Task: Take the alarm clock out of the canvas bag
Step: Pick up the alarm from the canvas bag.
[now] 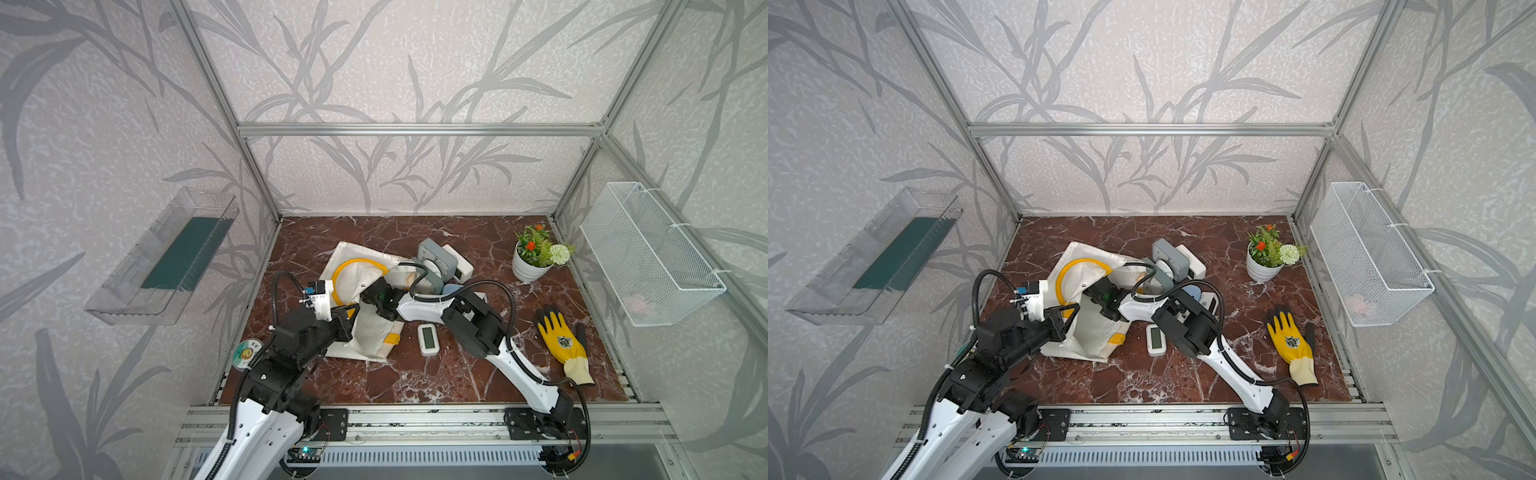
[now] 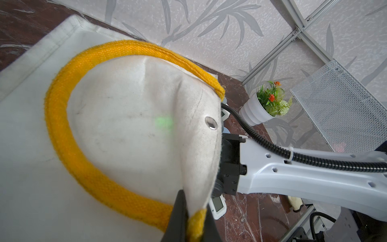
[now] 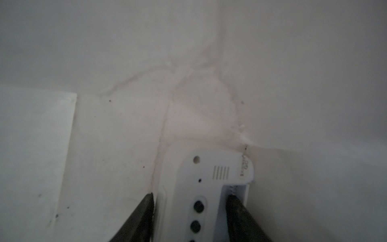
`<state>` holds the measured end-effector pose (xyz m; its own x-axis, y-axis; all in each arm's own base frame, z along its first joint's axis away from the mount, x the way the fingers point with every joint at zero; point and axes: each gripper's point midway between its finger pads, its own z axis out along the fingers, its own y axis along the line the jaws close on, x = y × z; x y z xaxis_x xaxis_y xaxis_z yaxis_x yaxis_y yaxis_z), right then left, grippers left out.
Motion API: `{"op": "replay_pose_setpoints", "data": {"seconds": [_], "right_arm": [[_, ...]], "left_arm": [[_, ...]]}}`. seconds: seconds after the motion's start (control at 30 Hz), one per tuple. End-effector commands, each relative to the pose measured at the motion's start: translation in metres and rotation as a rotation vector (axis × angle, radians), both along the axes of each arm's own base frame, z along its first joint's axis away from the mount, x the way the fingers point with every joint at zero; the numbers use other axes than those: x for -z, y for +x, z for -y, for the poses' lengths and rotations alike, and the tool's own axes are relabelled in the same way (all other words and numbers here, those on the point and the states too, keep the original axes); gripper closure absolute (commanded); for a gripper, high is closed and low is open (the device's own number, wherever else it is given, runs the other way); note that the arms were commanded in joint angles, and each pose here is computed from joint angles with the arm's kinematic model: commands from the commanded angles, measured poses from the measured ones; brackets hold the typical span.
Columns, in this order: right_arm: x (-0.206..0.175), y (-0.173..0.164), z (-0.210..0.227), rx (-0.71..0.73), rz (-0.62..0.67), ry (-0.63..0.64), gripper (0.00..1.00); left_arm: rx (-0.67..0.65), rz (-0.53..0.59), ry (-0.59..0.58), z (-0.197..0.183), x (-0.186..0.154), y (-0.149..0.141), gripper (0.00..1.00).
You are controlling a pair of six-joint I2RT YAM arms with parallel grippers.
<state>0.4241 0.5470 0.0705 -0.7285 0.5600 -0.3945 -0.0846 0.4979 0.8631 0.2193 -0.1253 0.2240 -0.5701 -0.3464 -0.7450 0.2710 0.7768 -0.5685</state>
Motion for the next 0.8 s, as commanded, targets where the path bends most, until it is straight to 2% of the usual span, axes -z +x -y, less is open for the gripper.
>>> {"op": "replay_pose_setpoints", "data": {"seconds": [0.0, 0.17, 0.27, 0.5, 0.77], "right_arm": [[0.013, 0.025, 0.018, 0.039, 0.004, 0.005, 0.52], [-0.001, 0.023, 0.015, 0.006, 0.054, 0.029, 0.63], [-0.014, 0.021, 0.015, -0.008, 0.081, 0.034, 0.72], [-0.049, 0.004, 0.021, -0.031, 0.16, 0.078, 0.76], [-0.076, -0.021, 0.021, -0.087, 0.175, 0.152, 0.76]], "left_arm": [[0.095, 0.008, -0.054, 0.013, -0.008, -0.017, 1.0], [0.044, 0.025, -0.027, 0.001, -0.01, -0.019, 1.0], [0.016, 0.031, 0.001, -0.006, -0.01, -0.022, 1.0], [-0.098, 0.061, 0.043, -0.028, -0.013, -0.02, 1.0], [-0.227, 0.069, 0.09, -0.051, -0.018, -0.013, 1.0]]}}
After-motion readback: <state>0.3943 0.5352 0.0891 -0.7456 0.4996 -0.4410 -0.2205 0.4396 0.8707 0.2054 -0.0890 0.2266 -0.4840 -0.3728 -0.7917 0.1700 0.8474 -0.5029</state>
